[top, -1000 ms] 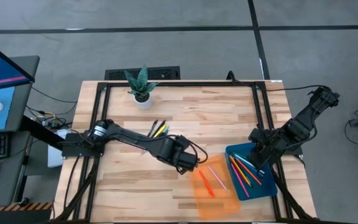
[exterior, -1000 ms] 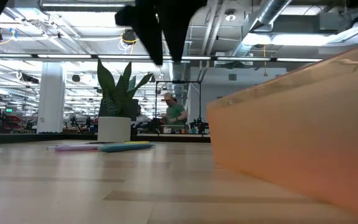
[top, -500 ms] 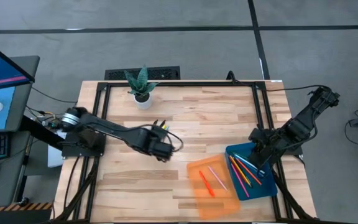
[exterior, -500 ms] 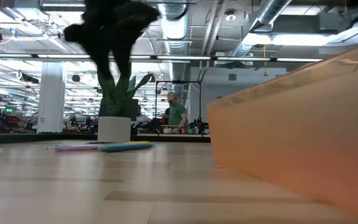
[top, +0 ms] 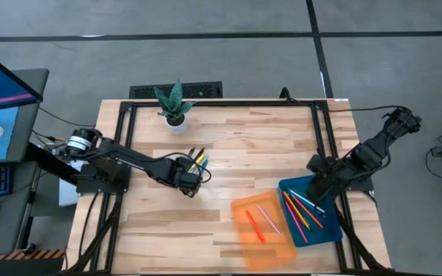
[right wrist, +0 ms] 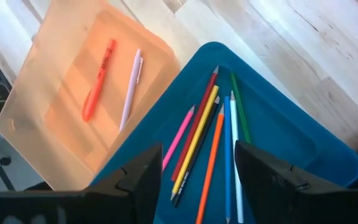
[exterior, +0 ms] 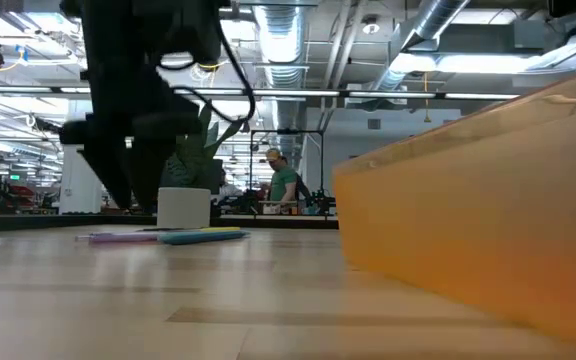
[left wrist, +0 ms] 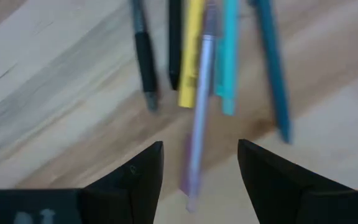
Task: Sort pens & pencils
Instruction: Put the purple pen into the orange bin
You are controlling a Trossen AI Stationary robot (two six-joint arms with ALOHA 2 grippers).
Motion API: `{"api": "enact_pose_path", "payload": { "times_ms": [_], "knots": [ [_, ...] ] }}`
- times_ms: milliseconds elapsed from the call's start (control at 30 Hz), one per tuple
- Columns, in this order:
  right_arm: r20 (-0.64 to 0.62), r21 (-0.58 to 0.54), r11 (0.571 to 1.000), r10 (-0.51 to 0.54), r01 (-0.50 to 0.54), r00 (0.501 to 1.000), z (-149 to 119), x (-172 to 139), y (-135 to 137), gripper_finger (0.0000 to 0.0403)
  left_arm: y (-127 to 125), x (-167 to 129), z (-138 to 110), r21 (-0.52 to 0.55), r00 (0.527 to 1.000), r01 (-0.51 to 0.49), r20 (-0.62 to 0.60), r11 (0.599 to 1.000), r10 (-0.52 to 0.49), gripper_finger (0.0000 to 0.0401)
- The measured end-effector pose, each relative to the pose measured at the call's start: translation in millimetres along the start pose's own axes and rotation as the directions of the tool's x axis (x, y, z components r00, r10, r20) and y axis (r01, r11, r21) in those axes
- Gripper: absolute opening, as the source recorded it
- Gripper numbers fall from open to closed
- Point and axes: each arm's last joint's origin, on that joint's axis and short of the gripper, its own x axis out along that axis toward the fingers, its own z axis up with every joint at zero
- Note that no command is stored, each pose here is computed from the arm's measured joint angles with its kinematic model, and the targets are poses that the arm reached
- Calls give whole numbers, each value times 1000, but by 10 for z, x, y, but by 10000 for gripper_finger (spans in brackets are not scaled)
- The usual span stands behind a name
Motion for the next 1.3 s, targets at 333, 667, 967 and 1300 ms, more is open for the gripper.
{"api": "enact_pose_path", "payload": {
  "times_ms": [333,667,967,1300],
  "knots": [
    [-10,27,1000,-3,3,1000,32,7,-11,221,167,331,-46,-17,997,42,-65,999,-43,197],
    [-11,31,1000,-3,4,1000,37,7,-13,221,201,401,-94,34,993,65,-103,997,-61,93],
    [-4,26,1000,-5,5,1000,39,7,-13,221,142,332,-48,13,992,84,-100,996,-82,19],
    [-3,14,1000,-5,5,1000,39,8,-12,221,-91,76,139,26,981,190,-32,982,-189,13]
  ]
}}
